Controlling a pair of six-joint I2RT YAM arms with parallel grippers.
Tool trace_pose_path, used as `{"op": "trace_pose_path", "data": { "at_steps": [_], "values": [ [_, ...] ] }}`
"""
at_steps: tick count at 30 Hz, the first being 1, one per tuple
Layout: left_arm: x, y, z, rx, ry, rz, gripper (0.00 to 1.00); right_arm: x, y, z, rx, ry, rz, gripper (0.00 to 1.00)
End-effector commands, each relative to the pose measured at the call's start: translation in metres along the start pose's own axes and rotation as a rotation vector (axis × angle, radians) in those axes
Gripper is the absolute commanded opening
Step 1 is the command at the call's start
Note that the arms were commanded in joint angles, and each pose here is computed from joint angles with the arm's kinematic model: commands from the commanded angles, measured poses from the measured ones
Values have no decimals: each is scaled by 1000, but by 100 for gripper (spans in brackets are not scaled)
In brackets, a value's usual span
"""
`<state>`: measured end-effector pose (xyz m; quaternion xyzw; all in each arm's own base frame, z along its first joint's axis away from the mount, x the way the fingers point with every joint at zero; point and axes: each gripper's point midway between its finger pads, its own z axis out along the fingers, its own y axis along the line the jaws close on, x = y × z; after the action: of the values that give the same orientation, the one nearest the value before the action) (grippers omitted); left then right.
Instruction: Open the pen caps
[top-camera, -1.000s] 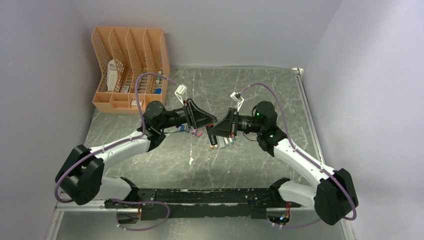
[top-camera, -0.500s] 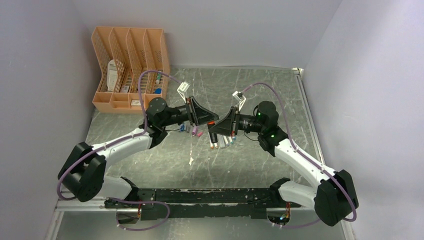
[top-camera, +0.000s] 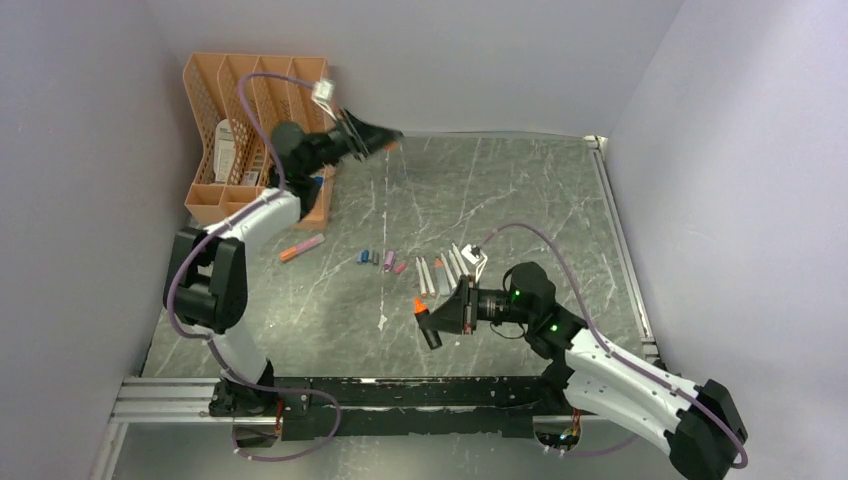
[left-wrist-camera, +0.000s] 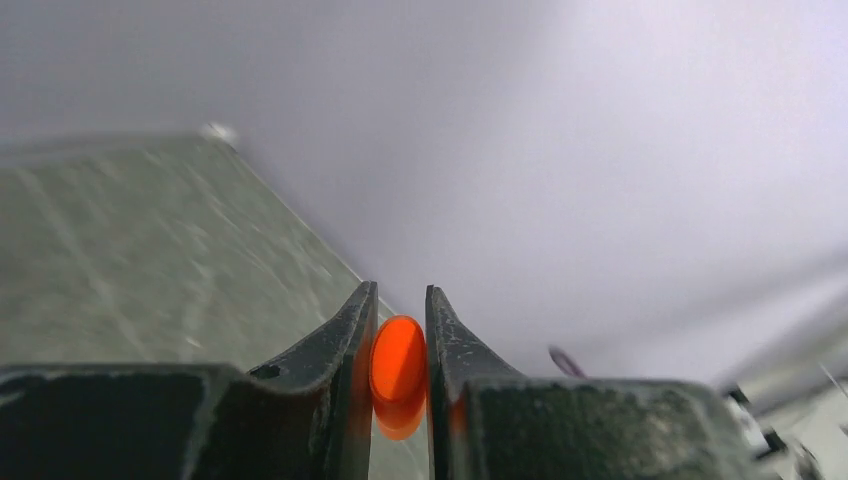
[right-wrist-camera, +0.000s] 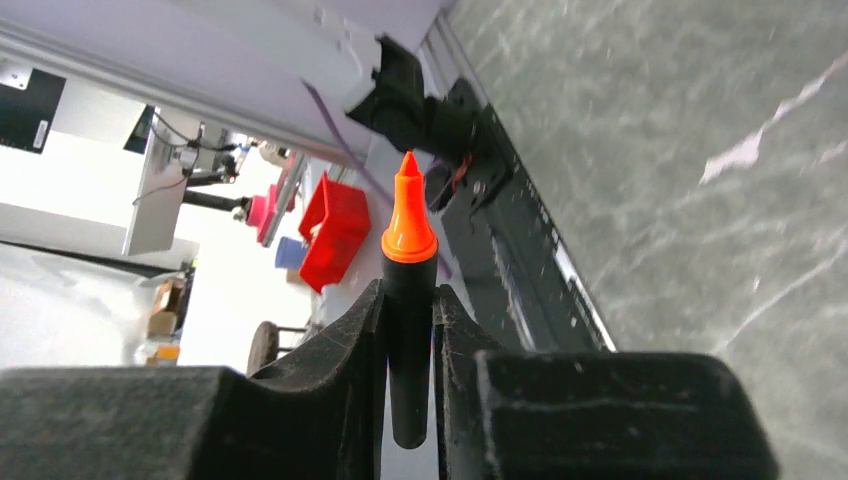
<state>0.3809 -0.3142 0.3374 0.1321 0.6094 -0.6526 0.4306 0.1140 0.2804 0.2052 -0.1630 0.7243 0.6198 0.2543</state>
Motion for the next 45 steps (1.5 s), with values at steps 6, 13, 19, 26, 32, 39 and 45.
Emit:
{"op": "trace_pose_path", "data": {
  "at_steps": [6,13,19,26,32,39,45],
  "values": [
    [-55,-2,-21,-100,-84,99,7,10,-24,-11,223,57,-3,0],
    [47,23,-91,-451,128,8,7,-39,-138,-42,947,122,-174,0],
    [87,21,-141,-610,181,-11,7,-71,-216,-81,1389,183,-259,0],
    [100,17,-154,-629,207,-14,7,-104,-265,-112,1664,189,-343,0],
    [107,24,-152,-618,219,-40,7,-120,-283,-96,1663,202,-406,0],
    [107,28,-151,-626,218,-45,7,-116,-302,-78,1631,244,-394,1],
    [108,29,-153,-636,222,-45,7,-112,-309,-69,1604,262,-378,9]
  ]
}}
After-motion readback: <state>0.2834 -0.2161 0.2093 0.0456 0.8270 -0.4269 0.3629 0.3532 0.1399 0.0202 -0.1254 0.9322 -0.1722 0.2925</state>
